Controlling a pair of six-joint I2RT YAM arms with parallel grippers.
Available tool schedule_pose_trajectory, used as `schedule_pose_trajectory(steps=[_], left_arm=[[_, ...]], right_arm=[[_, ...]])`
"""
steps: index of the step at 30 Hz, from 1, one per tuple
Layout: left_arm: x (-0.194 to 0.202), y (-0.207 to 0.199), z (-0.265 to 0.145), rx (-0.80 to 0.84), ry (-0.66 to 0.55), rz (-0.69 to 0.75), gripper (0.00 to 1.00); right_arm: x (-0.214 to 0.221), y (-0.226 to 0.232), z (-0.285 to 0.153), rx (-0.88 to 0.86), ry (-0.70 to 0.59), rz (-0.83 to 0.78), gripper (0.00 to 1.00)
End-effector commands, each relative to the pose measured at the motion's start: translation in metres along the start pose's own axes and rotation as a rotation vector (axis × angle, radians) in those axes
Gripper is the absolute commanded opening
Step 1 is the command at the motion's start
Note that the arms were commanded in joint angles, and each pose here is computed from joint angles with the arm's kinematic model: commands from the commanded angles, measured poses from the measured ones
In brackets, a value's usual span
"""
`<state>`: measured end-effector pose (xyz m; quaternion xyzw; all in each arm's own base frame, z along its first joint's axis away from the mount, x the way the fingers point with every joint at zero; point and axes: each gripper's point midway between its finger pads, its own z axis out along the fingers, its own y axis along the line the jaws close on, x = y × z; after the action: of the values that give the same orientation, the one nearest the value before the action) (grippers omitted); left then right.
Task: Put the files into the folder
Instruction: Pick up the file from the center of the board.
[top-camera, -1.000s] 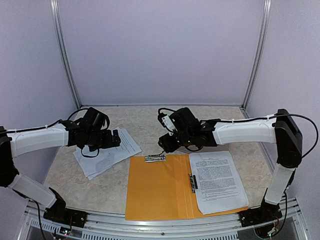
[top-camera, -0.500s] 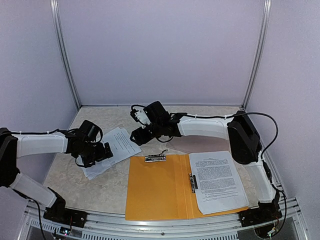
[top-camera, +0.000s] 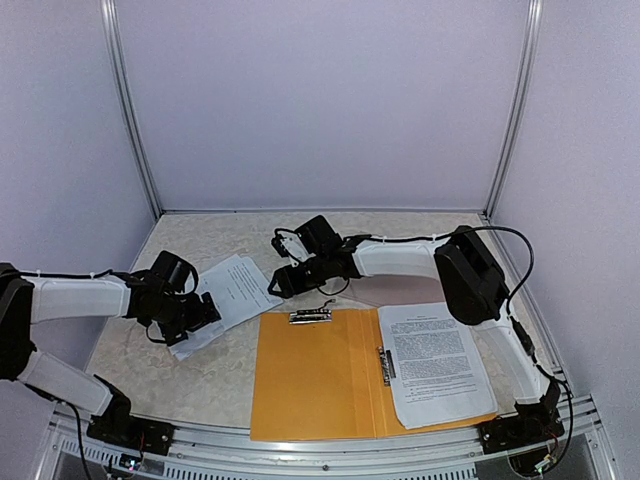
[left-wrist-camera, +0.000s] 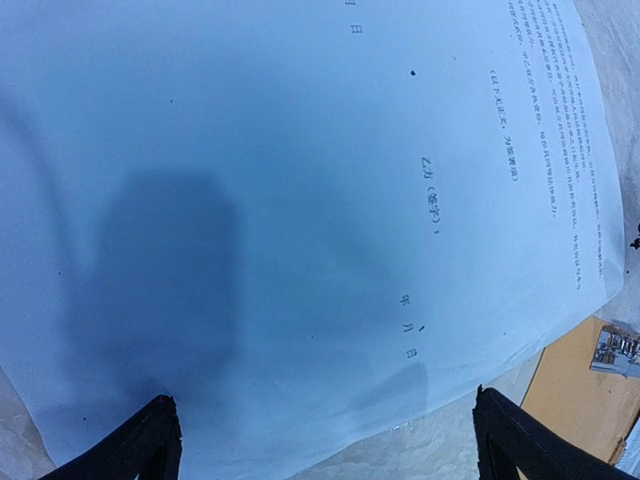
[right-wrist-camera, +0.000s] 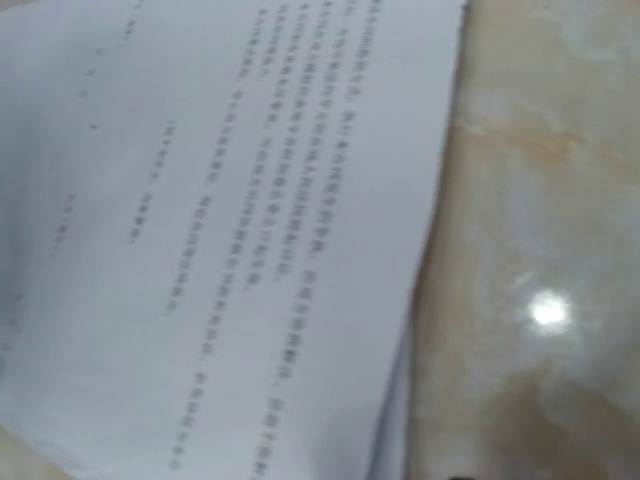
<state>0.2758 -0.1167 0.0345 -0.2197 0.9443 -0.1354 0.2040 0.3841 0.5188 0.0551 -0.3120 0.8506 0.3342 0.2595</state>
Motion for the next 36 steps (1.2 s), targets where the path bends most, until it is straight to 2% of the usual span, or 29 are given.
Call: schedule_pose_trajectory(steps=[1, 16, 25, 29, 36], left_arm=[[0.004, 0.004, 0.008, 0.006, 0.013, -0.024, 0.97], [0.012, 0.008, 0.014, 0.0, 0.02, -0.024, 0.96], [0.012, 0.009, 0.013, -0.007, 0.014, -0.018, 0.96], [0.012, 0.009, 0.012, -0.009, 0.012, -0.013, 0.96], [0.012, 0.009, 0.012, -0.013, 0.009, -0.012, 0.96]], right_arm=[[0.011, 0.007, 0.009, -0.058, 0.024, 0.039, 0.5], [0.03, 0.002, 0.005, -0.043, 0.046, 0.065, 0.45], [0.026, 0.002, 0.005, -0.046, 0.03, 0.076, 0.25], [0.022, 0.003, 0.003, -0.04, 0.017, 0.07, 0.13], [0.011, 0.008, -0.004, -0.044, -0.009, 0.06, 0.0]])
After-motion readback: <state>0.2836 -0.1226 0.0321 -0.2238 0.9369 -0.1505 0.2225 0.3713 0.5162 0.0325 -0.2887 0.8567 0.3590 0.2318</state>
